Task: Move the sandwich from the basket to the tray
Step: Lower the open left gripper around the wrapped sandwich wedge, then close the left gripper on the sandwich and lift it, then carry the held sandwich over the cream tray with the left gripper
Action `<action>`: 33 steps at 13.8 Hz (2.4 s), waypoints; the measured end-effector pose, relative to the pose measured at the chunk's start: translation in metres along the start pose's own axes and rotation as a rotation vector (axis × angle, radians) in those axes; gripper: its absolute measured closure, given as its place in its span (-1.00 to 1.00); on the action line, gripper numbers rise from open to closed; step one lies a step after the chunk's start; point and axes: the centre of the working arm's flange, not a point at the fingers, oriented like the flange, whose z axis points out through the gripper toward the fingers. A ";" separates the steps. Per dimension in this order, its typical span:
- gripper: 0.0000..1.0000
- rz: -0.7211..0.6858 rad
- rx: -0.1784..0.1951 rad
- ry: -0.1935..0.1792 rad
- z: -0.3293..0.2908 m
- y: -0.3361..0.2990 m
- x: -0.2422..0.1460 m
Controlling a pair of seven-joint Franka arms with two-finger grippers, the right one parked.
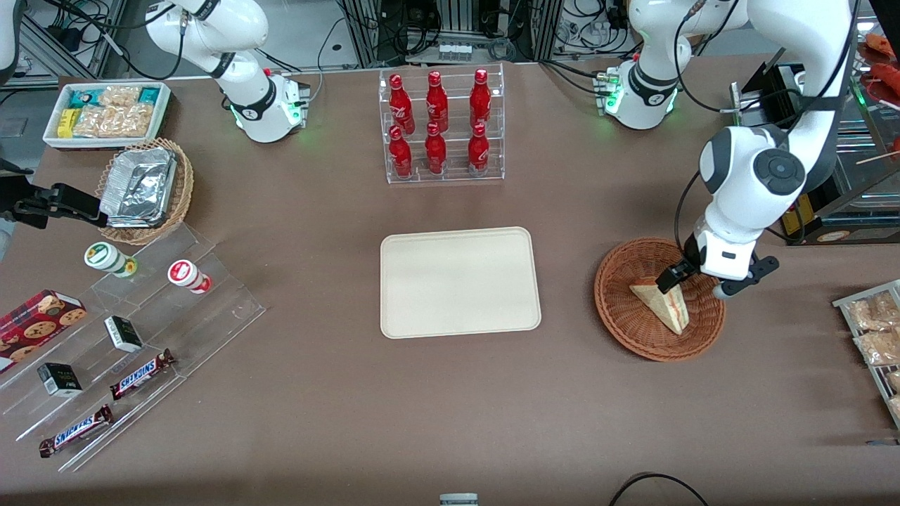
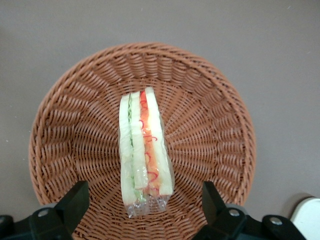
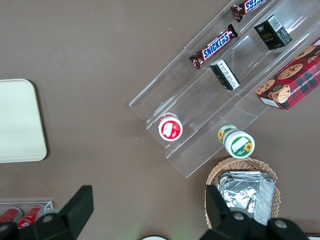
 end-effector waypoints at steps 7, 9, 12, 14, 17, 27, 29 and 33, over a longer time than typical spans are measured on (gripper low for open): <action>-1.00 -0.012 0.020 -0.044 0.049 -0.007 -0.003; -1.00 -0.015 0.015 -0.043 0.063 -0.008 -0.003; -0.97 -0.016 0.008 -0.039 0.075 -0.008 -0.003; -0.68 -0.024 0.007 -0.038 0.077 -0.008 -0.003; 0.02 -0.027 0.001 -0.029 0.073 -0.006 0.001; 0.62 0.092 0.102 -0.138 -0.116 0.100 0.010; 0.62 0.141 0.097 -0.135 -0.133 0.158 -0.031; 0.62 0.229 0.108 -0.159 -0.106 0.252 -0.123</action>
